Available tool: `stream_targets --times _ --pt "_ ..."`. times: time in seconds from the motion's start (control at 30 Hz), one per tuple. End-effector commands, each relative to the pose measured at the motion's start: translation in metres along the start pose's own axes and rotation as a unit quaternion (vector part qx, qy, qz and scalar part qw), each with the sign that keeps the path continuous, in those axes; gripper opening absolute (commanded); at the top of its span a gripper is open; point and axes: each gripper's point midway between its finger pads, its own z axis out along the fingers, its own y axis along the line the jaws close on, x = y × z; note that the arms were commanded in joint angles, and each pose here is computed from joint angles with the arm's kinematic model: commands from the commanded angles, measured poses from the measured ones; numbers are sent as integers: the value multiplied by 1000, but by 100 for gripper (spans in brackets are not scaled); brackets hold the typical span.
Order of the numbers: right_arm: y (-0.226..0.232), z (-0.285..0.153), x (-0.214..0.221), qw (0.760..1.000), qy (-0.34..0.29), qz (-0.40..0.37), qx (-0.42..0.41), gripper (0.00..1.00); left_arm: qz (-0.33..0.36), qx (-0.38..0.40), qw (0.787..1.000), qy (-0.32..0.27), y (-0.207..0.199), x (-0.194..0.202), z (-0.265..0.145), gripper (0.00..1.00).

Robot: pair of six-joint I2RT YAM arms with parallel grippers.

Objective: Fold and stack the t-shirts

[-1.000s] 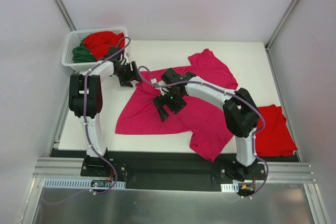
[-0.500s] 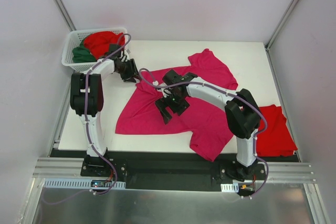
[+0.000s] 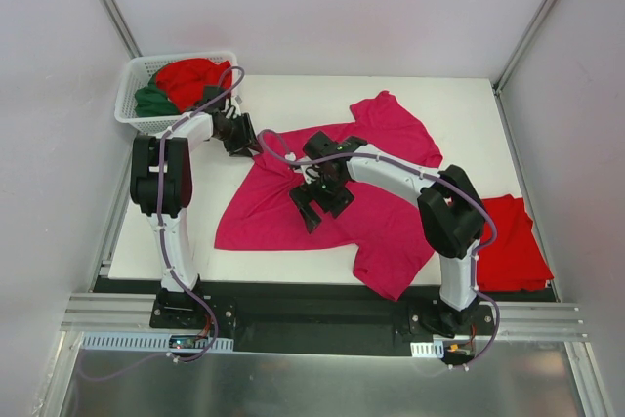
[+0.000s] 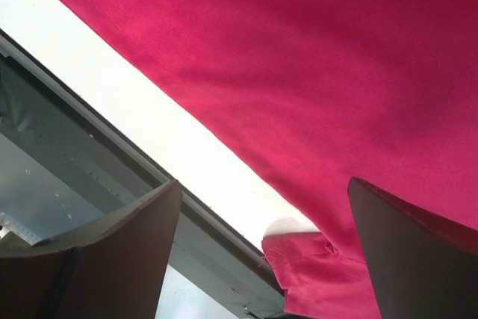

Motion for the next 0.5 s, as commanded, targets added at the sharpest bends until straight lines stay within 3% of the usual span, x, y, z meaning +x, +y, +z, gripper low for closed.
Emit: stream_targets --times 0.0,0.27,0.47 --pt "4 -9 8 1000 7 -5 -5 96 6 -16 1000 -5 7 1 -14 40" --pt "4 -4 14 1000 17 3 -8 96 2 -13 1000 -3 8 7 -21 33" --pt "6 -2 16 1000 24 4 -11 96 4 -15 1000 -11 6 8 -30 38"
